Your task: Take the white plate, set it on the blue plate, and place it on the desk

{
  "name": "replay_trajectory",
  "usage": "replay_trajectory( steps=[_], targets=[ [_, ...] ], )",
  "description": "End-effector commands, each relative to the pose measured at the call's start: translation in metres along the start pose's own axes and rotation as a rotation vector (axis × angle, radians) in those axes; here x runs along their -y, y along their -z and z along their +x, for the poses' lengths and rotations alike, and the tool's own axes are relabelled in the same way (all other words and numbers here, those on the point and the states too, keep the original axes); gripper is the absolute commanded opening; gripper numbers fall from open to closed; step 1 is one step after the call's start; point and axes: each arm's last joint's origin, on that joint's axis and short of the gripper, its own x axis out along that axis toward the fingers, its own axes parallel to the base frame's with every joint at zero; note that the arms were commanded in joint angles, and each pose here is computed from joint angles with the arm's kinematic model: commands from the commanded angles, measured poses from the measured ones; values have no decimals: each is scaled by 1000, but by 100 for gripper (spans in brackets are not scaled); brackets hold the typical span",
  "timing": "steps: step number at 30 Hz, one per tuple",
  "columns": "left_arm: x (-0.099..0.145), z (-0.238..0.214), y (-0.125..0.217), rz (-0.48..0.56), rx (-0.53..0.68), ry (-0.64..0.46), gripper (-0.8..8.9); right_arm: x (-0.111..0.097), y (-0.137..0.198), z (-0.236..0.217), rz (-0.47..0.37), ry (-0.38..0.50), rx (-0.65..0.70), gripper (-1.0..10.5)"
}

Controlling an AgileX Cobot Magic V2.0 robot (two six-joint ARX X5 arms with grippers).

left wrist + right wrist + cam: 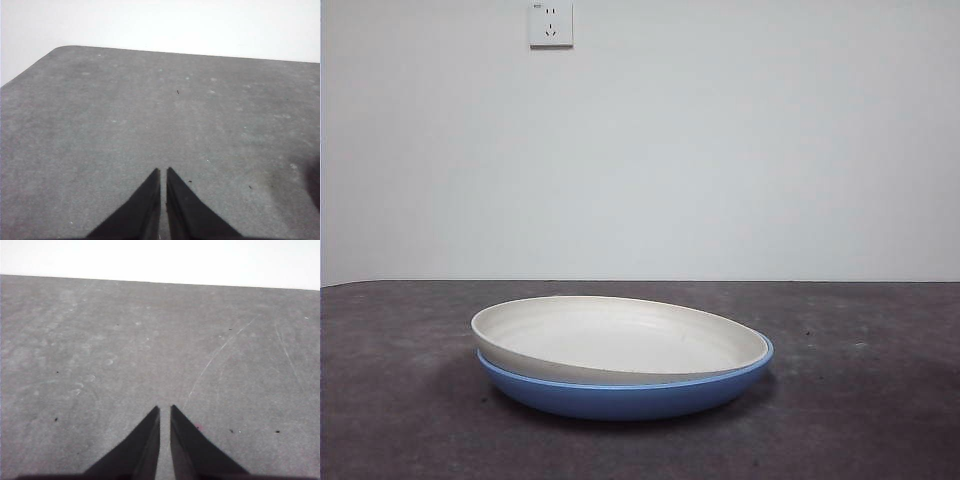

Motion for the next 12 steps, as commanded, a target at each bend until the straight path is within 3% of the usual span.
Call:
replay_trajectory(
  steps=[1,12],
  targets=[
    [-1,2,7,-2,-22,-4,20,0,2,1,12,5,-2,33],
    [-1,2,7,-2,-22,-4,20,0,2,1,16,5,0,33]
  ],
)
